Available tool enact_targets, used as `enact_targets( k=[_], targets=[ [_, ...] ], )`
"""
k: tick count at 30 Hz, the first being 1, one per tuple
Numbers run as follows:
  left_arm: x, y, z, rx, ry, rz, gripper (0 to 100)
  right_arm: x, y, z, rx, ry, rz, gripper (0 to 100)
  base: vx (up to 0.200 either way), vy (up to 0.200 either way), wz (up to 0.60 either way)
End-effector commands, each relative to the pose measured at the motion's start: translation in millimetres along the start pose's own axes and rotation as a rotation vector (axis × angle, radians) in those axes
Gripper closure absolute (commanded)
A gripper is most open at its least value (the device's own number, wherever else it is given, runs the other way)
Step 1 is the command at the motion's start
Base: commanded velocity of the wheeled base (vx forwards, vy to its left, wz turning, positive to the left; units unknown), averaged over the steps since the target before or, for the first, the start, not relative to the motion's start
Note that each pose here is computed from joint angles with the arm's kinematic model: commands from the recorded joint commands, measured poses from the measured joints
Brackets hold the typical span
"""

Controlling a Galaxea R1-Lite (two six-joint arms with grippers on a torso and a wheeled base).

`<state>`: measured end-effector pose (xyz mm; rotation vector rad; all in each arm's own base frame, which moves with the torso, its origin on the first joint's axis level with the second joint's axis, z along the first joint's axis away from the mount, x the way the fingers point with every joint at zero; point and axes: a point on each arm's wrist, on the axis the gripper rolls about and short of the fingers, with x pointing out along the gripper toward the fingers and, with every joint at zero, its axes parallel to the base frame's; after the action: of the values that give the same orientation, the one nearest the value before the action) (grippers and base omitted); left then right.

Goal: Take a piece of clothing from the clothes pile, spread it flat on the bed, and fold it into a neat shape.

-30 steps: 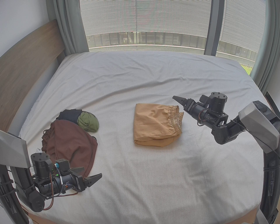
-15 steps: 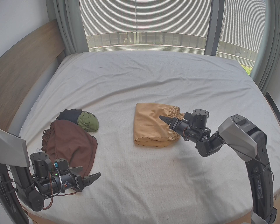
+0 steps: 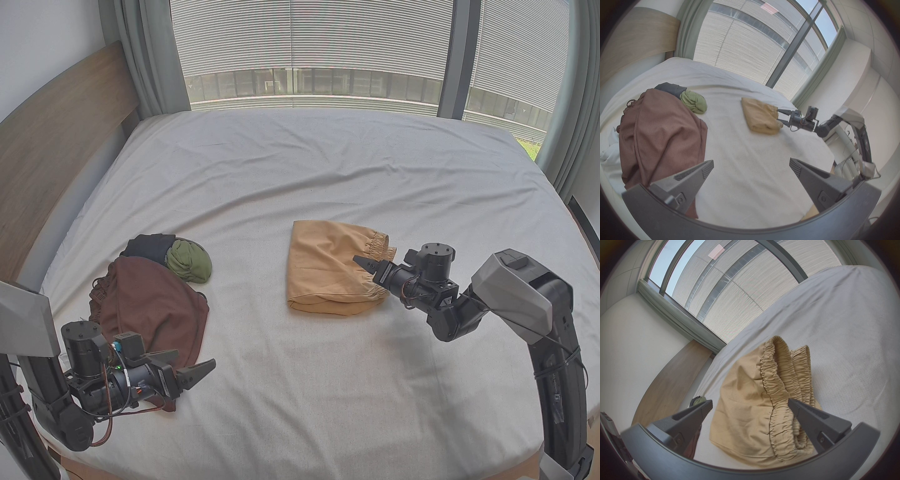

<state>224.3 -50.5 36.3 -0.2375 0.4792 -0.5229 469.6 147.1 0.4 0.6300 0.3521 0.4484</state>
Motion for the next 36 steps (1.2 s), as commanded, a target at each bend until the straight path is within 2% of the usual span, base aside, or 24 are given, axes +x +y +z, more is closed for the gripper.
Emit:
enact_targets(
  k=[1, 2, 3, 4, 8, 10, 11, 12, 14, 16, 17, 20, 23, 27, 32, 36],
  targets=[
    [-24, -35, 48, -0.049, -0.236, -0.132, 0, -59, 76, 60, -0.039, -0.107, 0.100, 0, 0.000, 0.000, 0.00],
    [-33, -45, 54, -0.049, -0.274, -0.168, 0, -73, 89, 69, -0.048, -0.120, 0.113, 0, 0.000, 0.000, 0.00],
    [-33, -45, 54, -0.049, -0.274, -0.168, 0, -73, 89, 69, -0.048, -0.120, 0.113, 0, 0.000, 0.000, 0.00],
    [-50, -64, 62, -0.032, -0.326, -0.235, 0, -113, 114, 87, -0.097, -0.152, 0.134, 0, 0.000, 0.000, 0.00],
    [-80, -82, 66, 0.013, -0.384, -0.245, 0, -195, 141, 91, -0.198, -0.170, 0.136, 0, 0.000, 0.000, 0.00],
    [-94, -85, 60, 0.035, -0.388, -0.254, 0, -231, 144, 84, -0.250, -0.156, 0.120, 0, 0.000, 0.000, 0.00],
    [-94, -85, 60, 0.035, -0.388, -0.254, 0, -231, 144, 84, -0.250, -0.156, 0.120, 0, 0.000, 0.000, 0.00],
    [-111, -90, 51, 0.058, -0.395, -0.280, 0, -267, 144, 72, -0.322, -0.131, 0.092, 0, 0.000, 0.000, 0.00],
    [-125, -96, 46, 0.090, -0.417, -0.309, 0, -309, 144, 61, -0.387, -0.124, 0.072, 0, 0.000, 0.000, 0.00],
    [-127, -96, 46, 0.094, -0.422, -0.310, 0, -314, 144, 59, -0.391, -0.125, 0.070, 0, 0.000, 0.000, 0.00],
    [-145, -97, 44, 0.113, -0.462, -0.299, 0, -357, 146, 51, -0.407, -0.166, 0.069, 0, 0.000, 0.000, 0.00],
    [-160, -97, 39, 0.133, -0.483, -0.284, 0, -392, 149, 45, -0.416, -0.220, 0.069, 0, 0.000, 0.000, 0.00],
    [-180, -93, 26, 0.140, -0.487, -0.205, 0, -437, 152, 36, -0.429, -0.304, 0.044, 0, 0.000, 0.000, 0.00],
    [-198, -90, 9, 0.128, -0.465, -0.157, 0, -473, 156, 23, -0.450, -0.379, 0.041, 0, 0.000, 0.000, 0.00],
    [-223, -93, 0, 0.135, -0.533, -0.111, 0, -503, 149, -5, -0.460, -0.423, 0.028, 0, 0.000, 0.000, 0.00],
    [-234, -94, -10, 0.132, -0.540, -0.074, 0, -517, 145, -21, -0.462, -0.432, 0.023, 0, 0.000, 0.000, 0.00]
  ],
)
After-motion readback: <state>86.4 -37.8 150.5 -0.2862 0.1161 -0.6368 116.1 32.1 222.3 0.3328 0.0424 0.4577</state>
